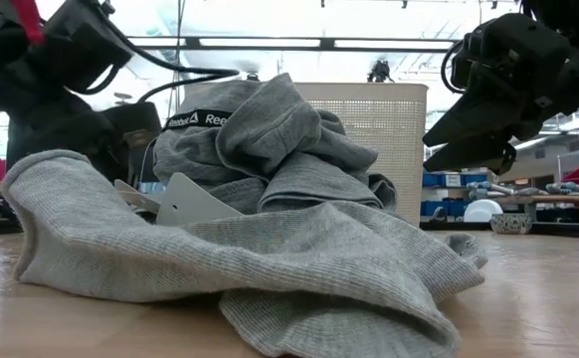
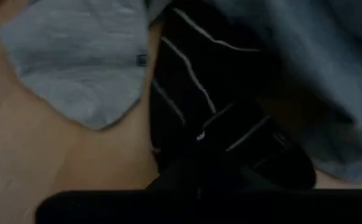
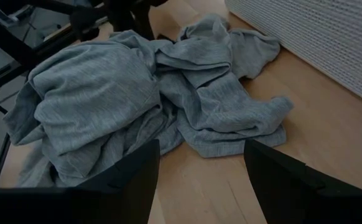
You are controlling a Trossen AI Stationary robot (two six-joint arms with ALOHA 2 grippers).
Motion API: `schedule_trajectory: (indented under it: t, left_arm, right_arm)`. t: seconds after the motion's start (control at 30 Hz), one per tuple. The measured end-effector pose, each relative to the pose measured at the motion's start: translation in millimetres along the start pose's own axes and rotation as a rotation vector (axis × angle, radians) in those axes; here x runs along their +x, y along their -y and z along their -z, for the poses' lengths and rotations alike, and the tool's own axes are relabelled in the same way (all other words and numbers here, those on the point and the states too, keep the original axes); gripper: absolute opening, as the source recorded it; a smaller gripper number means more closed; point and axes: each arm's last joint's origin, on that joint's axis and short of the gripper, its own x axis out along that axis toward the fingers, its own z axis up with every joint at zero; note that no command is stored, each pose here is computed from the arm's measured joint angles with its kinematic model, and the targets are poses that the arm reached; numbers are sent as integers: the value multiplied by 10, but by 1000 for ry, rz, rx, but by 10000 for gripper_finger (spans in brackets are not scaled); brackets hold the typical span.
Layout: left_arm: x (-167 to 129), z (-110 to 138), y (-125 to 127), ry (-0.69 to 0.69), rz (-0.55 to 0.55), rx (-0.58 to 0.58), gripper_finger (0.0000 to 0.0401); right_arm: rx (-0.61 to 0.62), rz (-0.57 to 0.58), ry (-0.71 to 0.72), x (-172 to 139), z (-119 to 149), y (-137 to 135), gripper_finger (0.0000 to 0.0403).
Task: Sort clothes
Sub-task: Put the black sock into the white bin
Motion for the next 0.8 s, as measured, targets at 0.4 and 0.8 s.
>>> schedule_trajectory:
  t: [0.4, 0.8]
  left_arm:
    - [-483, -760, 313, 70, -27, 159, 1]
    - [-1368, -2119, 308, 403, -213, 481, 0]
  right_arm:
    - [0, 0, 0, 0, 0, 0, 235]
    - [5, -6, 8, -1, -9, -7, 235]
